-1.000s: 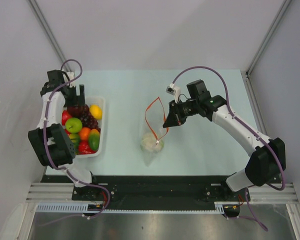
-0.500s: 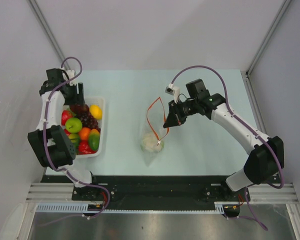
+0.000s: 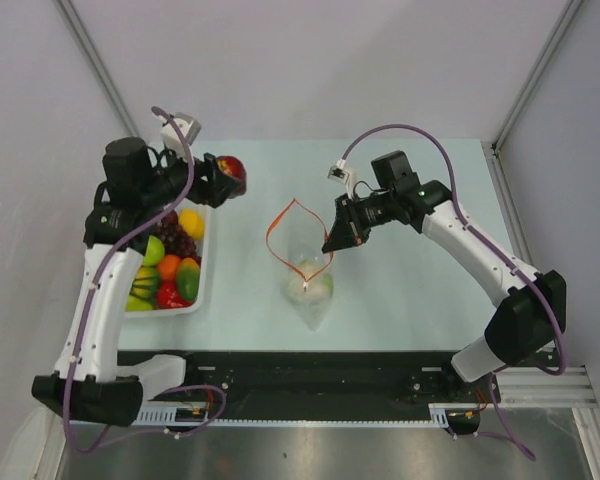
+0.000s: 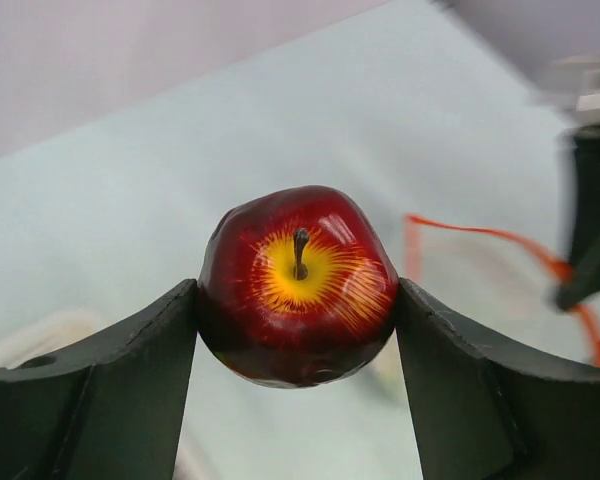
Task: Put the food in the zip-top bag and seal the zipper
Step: Pick up the fake fruit from the bin, then place the fake fruit in the zipper food storage bag, then pick up the fake fruit from the bin.
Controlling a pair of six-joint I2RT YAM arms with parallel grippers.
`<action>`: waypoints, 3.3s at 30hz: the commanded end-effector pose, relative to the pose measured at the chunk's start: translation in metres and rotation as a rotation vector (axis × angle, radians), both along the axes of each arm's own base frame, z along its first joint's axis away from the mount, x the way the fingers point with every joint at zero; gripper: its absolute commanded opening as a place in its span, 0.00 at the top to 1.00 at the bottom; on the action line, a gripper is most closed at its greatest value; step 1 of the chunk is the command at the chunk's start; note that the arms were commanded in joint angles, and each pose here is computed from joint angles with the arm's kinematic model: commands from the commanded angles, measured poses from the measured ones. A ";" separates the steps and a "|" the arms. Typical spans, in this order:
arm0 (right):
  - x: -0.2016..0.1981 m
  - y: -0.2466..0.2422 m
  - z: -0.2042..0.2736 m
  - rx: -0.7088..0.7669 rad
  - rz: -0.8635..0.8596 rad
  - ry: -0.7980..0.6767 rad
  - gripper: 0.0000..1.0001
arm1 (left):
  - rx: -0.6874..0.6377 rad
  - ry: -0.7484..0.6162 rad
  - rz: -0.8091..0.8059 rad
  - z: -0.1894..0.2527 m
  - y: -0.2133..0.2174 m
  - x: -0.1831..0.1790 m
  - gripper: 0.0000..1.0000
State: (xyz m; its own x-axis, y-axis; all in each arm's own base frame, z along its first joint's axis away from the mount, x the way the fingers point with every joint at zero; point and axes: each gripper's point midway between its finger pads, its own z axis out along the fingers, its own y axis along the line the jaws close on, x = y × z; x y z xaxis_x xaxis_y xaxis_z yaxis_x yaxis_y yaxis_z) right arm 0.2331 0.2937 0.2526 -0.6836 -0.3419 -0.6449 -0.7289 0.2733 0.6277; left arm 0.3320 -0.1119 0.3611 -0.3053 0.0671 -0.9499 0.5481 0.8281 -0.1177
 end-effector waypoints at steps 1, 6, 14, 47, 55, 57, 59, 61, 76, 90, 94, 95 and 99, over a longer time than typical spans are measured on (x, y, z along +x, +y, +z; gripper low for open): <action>0.008 0.004 0.002 0.016 -0.012 0.043 1.00 | -0.178 -0.042 -0.243 0.020 -0.065 -0.035 0.58; 0.009 0.004 -0.002 0.029 -0.015 0.080 1.00 | -0.141 -0.050 -0.399 -0.004 -0.117 -0.068 0.57; 0.013 -0.001 0.007 0.053 -0.025 0.070 1.00 | -0.113 -0.060 -0.479 -0.017 -0.157 -0.074 0.55; 0.040 -0.015 -0.004 0.092 -0.114 0.233 1.00 | 0.068 0.090 0.034 -0.048 -0.016 -0.006 0.00; 0.035 -0.013 -0.014 0.015 -0.122 0.169 1.00 | 0.246 0.284 0.298 -0.088 0.133 -0.019 0.00; 0.033 -0.013 -0.016 0.010 -0.122 0.172 1.00 | 0.260 0.344 0.349 -0.101 0.156 -0.023 0.00; 0.032 -0.013 -0.017 0.008 -0.117 0.168 1.00 | 0.273 0.383 0.406 -0.111 0.183 -0.026 0.00; 0.031 -0.013 -0.017 0.005 -0.116 0.166 1.00 | 0.299 0.406 0.407 -0.117 0.197 -0.029 0.01; 0.029 -0.011 -0.023 -0.018 -0.107 0.165 1.00 | 0.501 0.593 0.541 -0.196 0.228 -0.029 0.00; 0.026 -0.011 -0.024 -0.022 -0.102 0.167 1.00 | 0.521 0.632 0.642 -0.231 0.239 -0.014 0.00; 0.027 -0.011 -0.026 -0.027 -0.104 0.167 1.00 | 0.510 0.642 0.626 -0.234 0.236 -0.015 0.04; 0.026 -0.012 -0.026 -0.028 -0.104 0.167 1.00 | 0.508 0.649 0.618 -0.233 0.234 -0.017 0.07; 0.026 -0.012 -0.028 -0.029 -0.101 0.169 1.00 | 0.470 0.662 0.575 -0.230 0.223 -0.020 0.22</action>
State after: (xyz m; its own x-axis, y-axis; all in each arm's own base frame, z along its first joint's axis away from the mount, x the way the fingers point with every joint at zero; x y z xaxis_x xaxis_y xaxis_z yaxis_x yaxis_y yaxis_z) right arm 0.2655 0.2834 0.2178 -0.8311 -0.2748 -0.4835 -0.5555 0.3711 0.7441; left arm 0.3115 0.1198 0.1232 -0.8761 0.0802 -0.4753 -0.0131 0.9817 0.1899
